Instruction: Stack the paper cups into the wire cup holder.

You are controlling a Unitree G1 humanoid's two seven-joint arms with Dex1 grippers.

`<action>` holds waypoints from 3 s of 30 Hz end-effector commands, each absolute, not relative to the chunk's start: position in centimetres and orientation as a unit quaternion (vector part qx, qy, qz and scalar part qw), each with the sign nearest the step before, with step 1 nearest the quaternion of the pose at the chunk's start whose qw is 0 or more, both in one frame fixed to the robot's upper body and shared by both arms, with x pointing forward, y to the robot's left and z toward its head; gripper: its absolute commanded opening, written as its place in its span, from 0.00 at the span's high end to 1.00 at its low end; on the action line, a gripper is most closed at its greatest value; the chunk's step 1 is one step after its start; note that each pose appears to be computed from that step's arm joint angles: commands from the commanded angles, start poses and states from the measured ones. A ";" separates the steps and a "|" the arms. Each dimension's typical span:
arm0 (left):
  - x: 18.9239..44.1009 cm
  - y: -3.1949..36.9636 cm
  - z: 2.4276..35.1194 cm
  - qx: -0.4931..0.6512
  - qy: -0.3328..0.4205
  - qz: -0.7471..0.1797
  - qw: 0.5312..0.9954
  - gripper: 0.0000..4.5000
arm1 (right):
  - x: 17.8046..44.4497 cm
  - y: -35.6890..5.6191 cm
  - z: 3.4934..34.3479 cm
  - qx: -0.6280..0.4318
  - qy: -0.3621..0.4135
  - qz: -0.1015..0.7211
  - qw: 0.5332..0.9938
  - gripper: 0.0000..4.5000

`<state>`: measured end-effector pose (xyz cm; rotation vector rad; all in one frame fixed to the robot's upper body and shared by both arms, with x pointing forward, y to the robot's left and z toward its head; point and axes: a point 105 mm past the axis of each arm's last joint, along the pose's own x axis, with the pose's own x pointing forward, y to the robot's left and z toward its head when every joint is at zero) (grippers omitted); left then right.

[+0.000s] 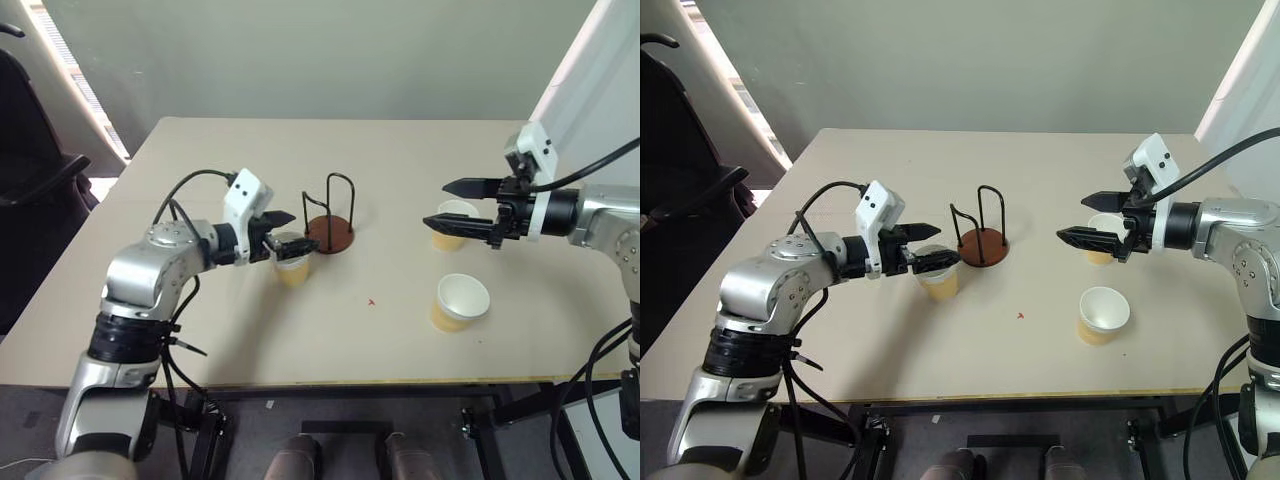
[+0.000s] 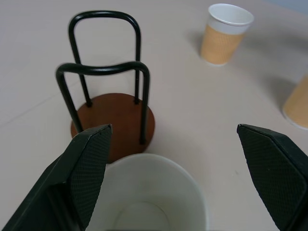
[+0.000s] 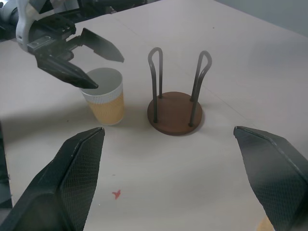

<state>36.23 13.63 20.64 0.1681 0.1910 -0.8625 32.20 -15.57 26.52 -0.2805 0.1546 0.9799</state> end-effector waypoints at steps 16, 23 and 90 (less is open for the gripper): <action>39.3 10.8 21.6 0.096 0.065 -0.415 0.903 0.00 | 31.7 -16.1 28.1 -0.144 0.037 0.450 0.880 0.01; 40.0 9.9 20.7 0.101 0.072 -0.421 0.899 0.00 | 31.7 -16.1 28.0 -0.143 0.037 0.449 0.881 0.01; 33.0 1.2 20.6 0.197 0.057 -0.719 0.664 0.99 | 27.1 -20.5 28.7 -0.196 0.084 0.420 0.882 0.00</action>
